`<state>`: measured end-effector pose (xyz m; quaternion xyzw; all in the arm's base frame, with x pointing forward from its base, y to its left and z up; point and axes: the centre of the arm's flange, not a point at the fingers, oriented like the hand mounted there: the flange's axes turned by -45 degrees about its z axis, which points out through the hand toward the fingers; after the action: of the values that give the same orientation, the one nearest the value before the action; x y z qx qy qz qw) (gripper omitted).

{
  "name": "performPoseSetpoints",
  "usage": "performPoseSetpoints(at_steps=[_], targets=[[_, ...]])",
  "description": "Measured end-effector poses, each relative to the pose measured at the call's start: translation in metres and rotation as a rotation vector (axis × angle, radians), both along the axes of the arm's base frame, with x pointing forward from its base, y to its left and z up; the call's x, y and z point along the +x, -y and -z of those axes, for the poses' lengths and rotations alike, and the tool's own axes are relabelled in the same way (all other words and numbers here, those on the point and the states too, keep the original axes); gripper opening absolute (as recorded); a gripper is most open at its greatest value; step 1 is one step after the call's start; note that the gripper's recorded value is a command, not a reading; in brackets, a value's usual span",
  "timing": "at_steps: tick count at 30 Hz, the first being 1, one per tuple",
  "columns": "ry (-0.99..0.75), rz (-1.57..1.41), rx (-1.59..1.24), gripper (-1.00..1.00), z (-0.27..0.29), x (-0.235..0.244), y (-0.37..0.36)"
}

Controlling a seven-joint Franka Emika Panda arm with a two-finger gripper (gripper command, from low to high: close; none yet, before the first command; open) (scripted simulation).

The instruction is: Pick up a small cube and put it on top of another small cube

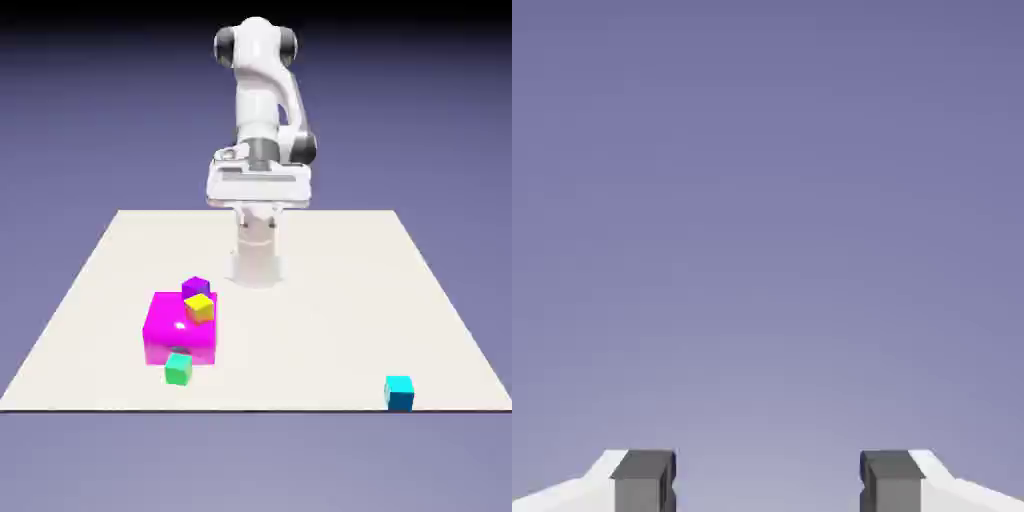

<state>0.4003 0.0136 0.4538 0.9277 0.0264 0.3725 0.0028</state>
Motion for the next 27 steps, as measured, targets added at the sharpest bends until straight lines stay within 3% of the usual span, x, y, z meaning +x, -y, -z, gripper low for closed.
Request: performPoseSetpoints(at_steps=[14,27], targets=[[-0.387,-0.007,0.034,0.00,0.092,0.101,-0.130],[-0.721,0.069,0.029,0.00,0.224,0.134,-0.259]])
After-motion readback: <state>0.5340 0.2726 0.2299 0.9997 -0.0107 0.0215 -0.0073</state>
